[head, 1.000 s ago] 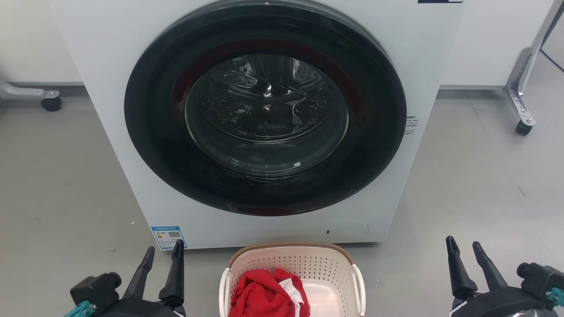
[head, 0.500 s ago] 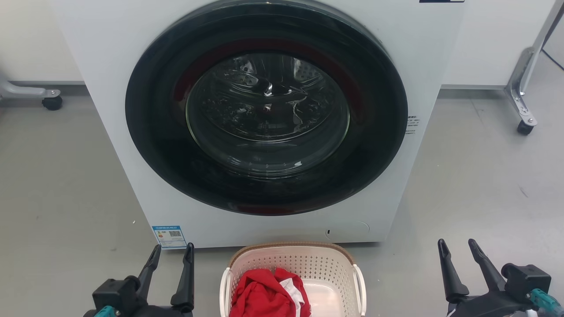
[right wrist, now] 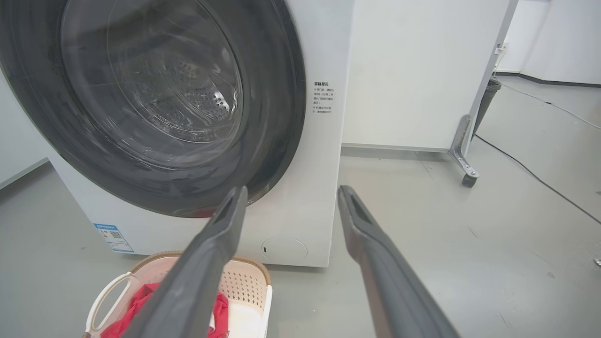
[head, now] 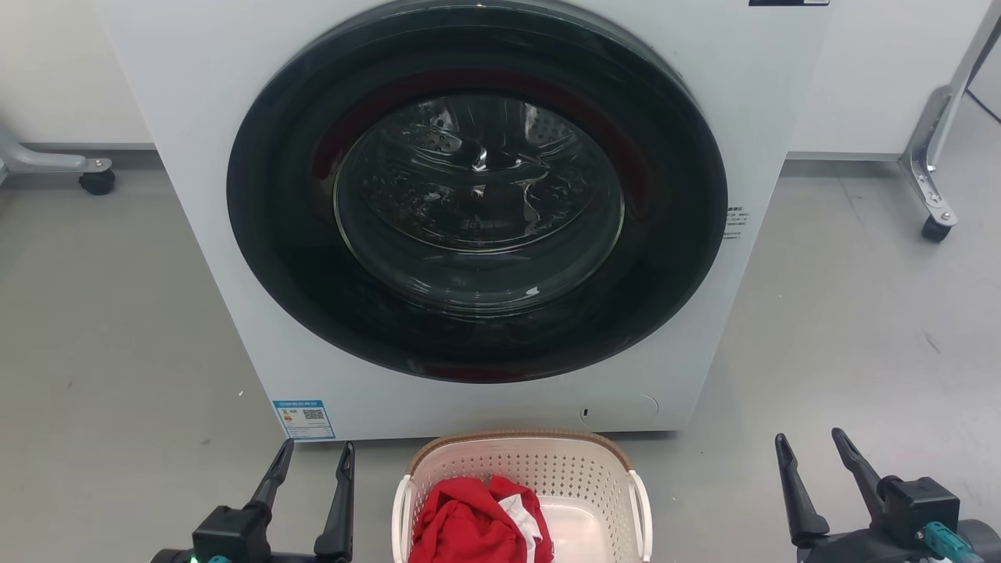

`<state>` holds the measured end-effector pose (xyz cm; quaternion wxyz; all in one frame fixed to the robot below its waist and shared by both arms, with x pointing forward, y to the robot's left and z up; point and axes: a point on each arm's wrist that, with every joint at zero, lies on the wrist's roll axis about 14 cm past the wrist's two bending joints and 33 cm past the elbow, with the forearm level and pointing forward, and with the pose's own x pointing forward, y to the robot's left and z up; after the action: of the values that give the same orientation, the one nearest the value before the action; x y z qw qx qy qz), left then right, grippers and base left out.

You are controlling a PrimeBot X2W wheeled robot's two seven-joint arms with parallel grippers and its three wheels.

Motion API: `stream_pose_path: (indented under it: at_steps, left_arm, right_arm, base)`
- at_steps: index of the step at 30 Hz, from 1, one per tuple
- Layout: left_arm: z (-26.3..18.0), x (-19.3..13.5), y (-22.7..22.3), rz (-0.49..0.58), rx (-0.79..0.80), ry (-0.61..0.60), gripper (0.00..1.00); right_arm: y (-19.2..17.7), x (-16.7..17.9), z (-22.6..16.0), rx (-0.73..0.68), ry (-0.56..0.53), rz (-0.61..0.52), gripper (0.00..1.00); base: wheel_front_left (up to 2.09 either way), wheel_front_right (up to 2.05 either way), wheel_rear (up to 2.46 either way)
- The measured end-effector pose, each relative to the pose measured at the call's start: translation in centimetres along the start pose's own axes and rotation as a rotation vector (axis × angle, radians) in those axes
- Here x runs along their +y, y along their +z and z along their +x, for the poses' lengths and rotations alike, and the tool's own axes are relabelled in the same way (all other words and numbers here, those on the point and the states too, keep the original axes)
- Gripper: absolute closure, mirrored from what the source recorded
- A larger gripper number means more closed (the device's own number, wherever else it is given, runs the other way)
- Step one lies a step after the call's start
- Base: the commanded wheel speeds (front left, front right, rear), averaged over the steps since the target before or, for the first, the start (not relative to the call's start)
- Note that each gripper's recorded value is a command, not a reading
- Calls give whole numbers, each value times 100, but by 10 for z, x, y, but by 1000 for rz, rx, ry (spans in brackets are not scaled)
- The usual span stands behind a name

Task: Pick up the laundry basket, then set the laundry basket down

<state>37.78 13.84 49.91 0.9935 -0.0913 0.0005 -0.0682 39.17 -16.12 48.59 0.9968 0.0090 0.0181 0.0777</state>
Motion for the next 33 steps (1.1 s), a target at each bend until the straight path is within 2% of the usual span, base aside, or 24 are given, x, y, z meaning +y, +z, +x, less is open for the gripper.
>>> stream_pose_path:
  at_steps: [33]
  left_arm:
    - [-2,8,-12,0,32,49,0]
  right_arm:
    - [-3,-9,-2,7,-38,12,0]
  base:
    - [0,0,0]
